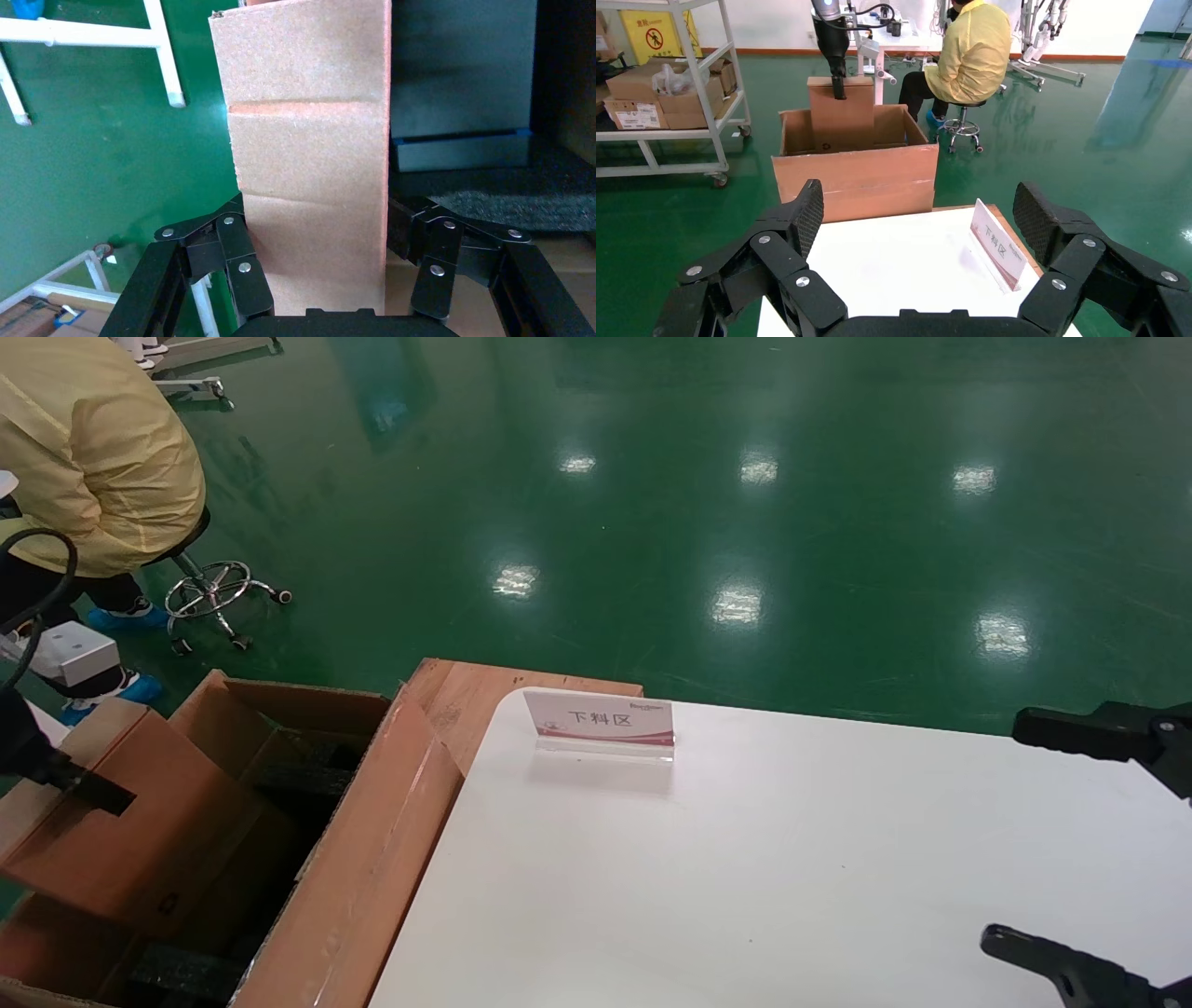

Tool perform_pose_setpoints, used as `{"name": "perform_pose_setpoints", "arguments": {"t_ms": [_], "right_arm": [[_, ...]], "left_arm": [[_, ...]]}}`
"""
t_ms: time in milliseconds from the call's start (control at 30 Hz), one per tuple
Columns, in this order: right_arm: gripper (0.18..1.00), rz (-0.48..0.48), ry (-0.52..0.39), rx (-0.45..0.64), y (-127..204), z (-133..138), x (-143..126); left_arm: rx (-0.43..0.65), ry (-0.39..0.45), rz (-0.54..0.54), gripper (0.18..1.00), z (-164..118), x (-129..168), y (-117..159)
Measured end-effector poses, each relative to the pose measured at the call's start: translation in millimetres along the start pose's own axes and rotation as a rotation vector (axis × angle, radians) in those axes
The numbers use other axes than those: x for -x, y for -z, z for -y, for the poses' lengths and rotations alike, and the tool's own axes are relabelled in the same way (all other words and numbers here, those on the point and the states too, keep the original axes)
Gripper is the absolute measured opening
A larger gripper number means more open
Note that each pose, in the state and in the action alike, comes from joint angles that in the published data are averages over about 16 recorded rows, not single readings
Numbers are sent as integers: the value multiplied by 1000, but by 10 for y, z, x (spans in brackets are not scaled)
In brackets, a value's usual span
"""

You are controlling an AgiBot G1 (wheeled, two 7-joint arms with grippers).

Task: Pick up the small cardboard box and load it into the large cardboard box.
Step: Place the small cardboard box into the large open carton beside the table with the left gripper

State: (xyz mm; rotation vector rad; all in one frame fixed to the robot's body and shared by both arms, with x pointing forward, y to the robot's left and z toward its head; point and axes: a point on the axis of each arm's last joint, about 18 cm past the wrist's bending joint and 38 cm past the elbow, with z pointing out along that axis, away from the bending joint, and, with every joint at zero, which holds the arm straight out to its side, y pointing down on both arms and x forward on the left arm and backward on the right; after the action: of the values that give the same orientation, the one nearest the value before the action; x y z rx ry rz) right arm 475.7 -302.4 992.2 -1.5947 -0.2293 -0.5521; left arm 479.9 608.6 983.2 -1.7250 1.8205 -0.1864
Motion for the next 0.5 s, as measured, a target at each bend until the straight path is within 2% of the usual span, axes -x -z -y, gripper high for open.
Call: {"name": "perform_pose_setpoints", "arguments": {"t_ms": [500], "right_arm": [[1001, 0, 0, 0, 0, 0, 0]], "left_arm": [[49, 43, 2, 290, 74, 18, -350]]}}
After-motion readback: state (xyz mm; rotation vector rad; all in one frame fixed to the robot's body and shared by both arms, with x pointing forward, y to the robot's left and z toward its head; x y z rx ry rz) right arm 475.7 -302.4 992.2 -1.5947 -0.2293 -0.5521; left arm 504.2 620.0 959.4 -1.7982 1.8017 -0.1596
